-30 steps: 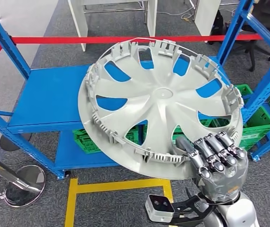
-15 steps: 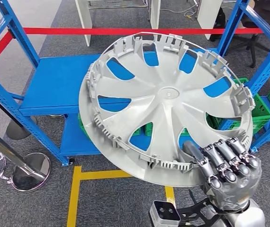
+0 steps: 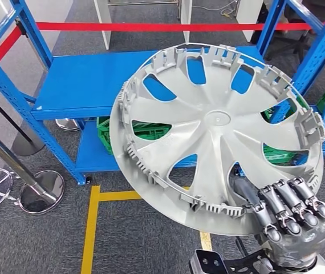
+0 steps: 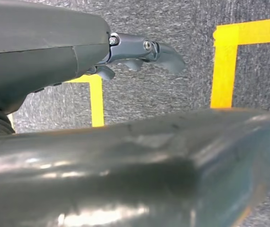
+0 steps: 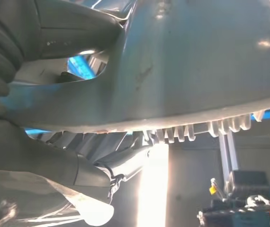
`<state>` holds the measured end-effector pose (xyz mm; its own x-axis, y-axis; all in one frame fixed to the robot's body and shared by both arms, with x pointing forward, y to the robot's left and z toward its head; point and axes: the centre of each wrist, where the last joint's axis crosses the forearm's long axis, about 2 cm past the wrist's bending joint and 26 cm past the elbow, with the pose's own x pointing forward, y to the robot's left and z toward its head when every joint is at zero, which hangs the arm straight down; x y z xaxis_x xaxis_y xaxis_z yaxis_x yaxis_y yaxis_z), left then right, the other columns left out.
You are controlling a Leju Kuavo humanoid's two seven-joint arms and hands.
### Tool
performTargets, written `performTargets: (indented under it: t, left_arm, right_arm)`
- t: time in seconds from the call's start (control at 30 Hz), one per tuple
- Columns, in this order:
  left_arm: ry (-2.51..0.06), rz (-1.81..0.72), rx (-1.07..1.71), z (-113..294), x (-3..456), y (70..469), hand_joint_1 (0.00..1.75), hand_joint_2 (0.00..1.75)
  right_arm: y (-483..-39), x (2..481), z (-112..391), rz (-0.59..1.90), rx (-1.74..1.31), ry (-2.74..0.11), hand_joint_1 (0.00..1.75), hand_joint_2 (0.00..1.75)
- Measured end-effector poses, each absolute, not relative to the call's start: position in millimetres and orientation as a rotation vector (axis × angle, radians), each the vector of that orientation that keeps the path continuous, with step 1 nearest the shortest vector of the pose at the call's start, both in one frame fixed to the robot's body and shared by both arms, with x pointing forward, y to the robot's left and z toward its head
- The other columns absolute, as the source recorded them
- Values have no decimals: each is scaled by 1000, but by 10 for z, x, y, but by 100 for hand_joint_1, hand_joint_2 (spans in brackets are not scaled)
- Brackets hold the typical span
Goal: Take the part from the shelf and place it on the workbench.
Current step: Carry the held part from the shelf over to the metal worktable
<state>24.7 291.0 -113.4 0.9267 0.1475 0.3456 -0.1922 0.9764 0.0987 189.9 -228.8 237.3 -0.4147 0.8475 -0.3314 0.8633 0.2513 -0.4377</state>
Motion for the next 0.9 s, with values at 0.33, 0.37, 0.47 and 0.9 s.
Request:
performTargets:
  t: [0.33,0.37,0.47,0.9]
  left_arm:
    - [-345,143,133,-1135,234,2911,0,0]
    - [-348,138,133,-1135,235,2911,0,0]
    - [-356,122,132,-1134,248,2903,0,0]
    - [-381,105,113,-1128,281,2763,0,0]
  right_arm:
    - [-2323,1854,2353,-907,1705,2457,175,175]
    - [-2330,1843,2354,-911,1706,2451,175,175]
    - [-2355,1809,2366,-910,1722,2439,175,175]
    - [-2475,1753,2377,-910,1805,2405,175,175]
